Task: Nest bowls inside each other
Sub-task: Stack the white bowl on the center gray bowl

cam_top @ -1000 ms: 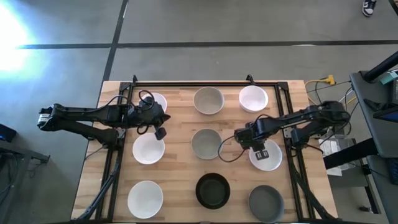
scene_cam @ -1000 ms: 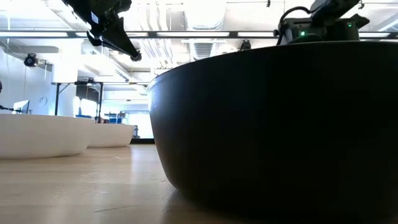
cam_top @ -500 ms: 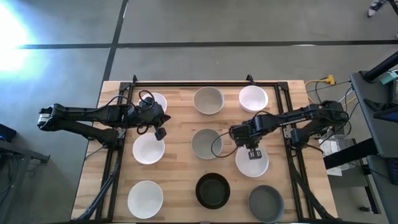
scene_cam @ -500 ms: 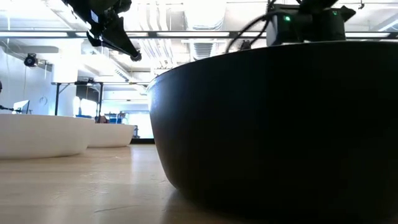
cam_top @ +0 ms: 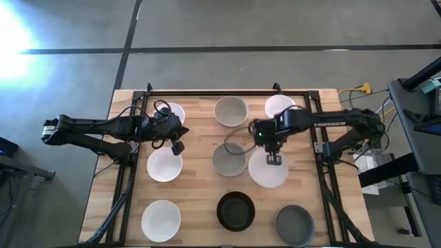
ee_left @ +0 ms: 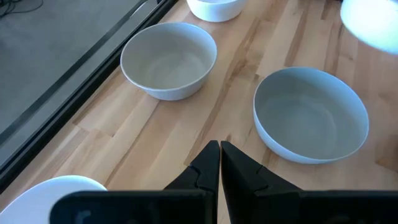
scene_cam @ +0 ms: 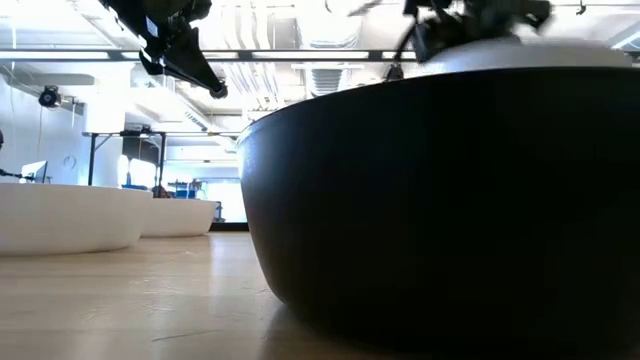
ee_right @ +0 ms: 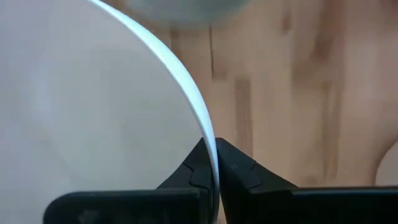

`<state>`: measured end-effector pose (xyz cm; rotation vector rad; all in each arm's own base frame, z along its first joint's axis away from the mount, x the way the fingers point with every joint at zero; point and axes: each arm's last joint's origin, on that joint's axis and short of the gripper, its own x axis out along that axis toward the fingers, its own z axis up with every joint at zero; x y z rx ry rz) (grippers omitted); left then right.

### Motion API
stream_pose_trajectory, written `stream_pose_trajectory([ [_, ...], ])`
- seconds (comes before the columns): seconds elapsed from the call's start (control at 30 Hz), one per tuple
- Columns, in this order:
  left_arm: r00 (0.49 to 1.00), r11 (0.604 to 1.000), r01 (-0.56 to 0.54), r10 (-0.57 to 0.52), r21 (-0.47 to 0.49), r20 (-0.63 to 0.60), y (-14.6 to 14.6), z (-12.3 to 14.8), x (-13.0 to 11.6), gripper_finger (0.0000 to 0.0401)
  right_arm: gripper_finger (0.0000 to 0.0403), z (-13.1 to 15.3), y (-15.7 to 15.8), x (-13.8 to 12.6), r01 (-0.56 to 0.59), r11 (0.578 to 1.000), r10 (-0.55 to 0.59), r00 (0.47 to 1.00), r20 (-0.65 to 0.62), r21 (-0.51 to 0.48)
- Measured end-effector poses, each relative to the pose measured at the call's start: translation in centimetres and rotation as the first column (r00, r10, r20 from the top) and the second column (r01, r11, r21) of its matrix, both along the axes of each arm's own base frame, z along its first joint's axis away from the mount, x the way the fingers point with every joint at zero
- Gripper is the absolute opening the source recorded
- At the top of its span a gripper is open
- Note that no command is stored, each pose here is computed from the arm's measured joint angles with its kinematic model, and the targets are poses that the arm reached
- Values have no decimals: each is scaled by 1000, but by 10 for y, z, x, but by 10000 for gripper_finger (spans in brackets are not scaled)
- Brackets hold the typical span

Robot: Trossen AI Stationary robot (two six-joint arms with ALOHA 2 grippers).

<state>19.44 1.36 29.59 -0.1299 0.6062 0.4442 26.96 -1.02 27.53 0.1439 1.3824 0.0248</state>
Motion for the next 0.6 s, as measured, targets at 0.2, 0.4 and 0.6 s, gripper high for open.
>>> stream_pose_trajectory([
  [0.2, 1000, 1000, 0, 0, 0, -22, 0, -1, -2, 0, 9, 40, -10, 23, 127, 991, -132, 954, 271, 34],
  [0.4, 999, 1000, 8, -8, -7, -40, -1, 2, -15, 0, 9, 62, -16, 43, 199, 964, -260, 835, 484, 175],
  [0.6, 999, 1000, 7, -7, -4, 42, -1, 20, -44, 0, 9, 64, -23, 58, 274, 909, -407, 746, 527, 314],
])
